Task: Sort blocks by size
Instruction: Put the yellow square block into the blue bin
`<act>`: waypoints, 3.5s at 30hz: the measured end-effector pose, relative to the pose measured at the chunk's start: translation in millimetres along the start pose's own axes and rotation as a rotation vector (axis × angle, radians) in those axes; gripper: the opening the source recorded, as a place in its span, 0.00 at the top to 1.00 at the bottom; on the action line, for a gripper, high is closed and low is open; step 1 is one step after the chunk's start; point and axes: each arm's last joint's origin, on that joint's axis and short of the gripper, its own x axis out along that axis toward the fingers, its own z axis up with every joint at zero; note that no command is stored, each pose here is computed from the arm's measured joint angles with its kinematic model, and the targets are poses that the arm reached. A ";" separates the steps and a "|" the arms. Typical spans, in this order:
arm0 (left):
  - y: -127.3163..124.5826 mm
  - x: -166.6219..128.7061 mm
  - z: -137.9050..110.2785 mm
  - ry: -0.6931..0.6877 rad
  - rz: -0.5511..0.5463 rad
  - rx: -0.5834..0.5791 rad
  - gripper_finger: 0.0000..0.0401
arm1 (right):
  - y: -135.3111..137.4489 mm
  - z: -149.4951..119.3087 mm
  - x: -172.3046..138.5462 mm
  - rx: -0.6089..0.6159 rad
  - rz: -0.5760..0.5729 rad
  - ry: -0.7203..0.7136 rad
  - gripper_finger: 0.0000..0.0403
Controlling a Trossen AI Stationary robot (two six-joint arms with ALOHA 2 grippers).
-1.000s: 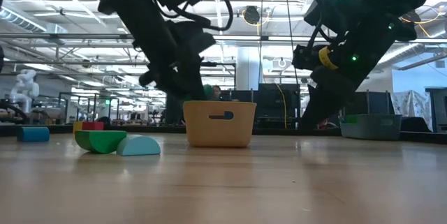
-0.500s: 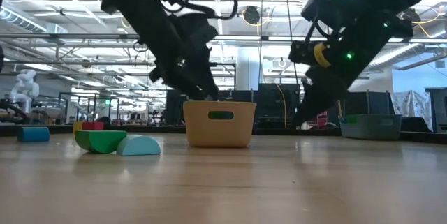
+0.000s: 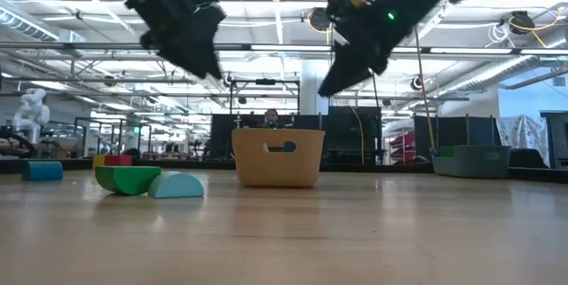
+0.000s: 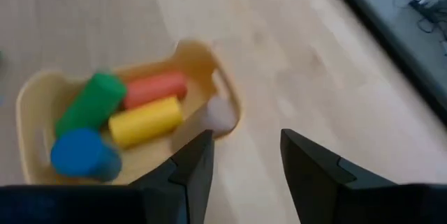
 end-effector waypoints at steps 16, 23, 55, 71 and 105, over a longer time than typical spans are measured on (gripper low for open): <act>129.2 46.9 2.9 0.335 0.554 -0.328 0.39 | -35.4 30.0 2.6 -0.014 -0.084 0.000 0.63; 164.2 57.7 3.3 0.408 0.605 -0.440 0.39 | -44.4 17.8 9.6 -0.030 -0.108 0.044 0.63; 231.4 104.8 -59.5 0.724 0.505 -0.774 0.16 | -45.1 -41.4 23.7 -0.028 -0.121 0.179 0.63; 236.7 112.6 -77.9 0.634 0.569 -0.886 0.18 | -43.9 -40.4 24.5 -0.025 -0.091 0.159 0.63; 194.1 104.4 -73.0 0.571 0.442 -0.767 0.66 | -35.3 -42.6 21.3 -0.063 -0.073 0.171 0.63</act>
